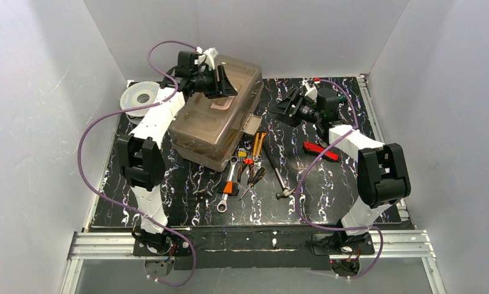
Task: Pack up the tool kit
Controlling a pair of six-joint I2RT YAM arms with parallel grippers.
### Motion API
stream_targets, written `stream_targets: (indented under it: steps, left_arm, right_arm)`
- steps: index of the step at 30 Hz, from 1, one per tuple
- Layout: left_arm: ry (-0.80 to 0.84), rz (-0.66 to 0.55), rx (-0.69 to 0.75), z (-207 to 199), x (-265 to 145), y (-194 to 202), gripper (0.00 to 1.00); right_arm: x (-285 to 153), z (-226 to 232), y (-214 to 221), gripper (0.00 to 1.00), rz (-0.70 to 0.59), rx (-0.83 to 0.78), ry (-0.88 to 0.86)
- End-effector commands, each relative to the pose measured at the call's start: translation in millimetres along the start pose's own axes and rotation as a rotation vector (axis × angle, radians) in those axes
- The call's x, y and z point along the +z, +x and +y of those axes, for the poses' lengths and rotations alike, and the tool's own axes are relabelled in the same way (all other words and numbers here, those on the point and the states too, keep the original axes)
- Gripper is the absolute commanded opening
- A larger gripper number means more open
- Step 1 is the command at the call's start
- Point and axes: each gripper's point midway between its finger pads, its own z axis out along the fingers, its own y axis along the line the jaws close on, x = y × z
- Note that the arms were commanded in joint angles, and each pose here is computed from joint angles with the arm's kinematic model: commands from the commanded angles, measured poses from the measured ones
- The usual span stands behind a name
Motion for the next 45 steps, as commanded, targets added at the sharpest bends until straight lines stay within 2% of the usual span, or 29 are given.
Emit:
stream_targets:
  steps: [1, 4, 9, 14, 17, 18, 23, 24, 40, 43, 45]
  left_arm:
    - [0.340, 0.020, -0.220, -46, -28, 1, 0.44]
    - [0.457, -0.035, -0.276, -49, -40, -17, 0.40]
    - [0.526, -0.054, -0.279, -60, -51, -28, 0.39]
    - [0.526, -0.069, -0.273, -63, -57, -34, 0.38]
    - [0.499, -0.076, -0.262, -60, -59, -35, 0.38]
    - [0.492, -0.079, -0.263, -59, -60, -35, 0.38]
    - [0.479, -0.085, -0.261, -60, -62, -37, 0.38]
    - [0.476, -0.084, -0.257, -61, -64, -38, 0.38]
    - [0.439, -0.085, -0.237, -54, -80, -40, 0.40]
    - [0.371, -0.092, -0.216, -45, -82, -38, 0.45]
    - [0.278, -0.096, -0.190, -34, -83, -34, 0.53]
  right_arm:
    - [-1, 27, -8, 0.75, 0.008, -0.033, -0.103]
    - [-1, 30, -10, 0.75, 0.011, -0.034, -0.107]
    - [1, 37, -12, 0.75, 0.023, -0.038, -0.118]
    - [5, 60, -14, 0.74, 0.032, -0.078, -0.122]
    - [15, 74, -14, 0.69, 0.031, -0.101, -0.096]
    - [19, 78, -14, 0.62, 0.026, -0.101, -0.084]
    - [43, 97, -9, 0.09, 0.040, -0.081, -0.079]
    - [50, 98, -7, 0.03, 0.047, -0.077, -0.071]
    - [117, 117, -5, 0.01, 0.150, -0.078, -0.099]
    - [125, 123, -1, 0.01, 0.169, -0.090, -0.093]
    - [129, 127, 0, 0.01, 0.178, -0.098, -0.097]
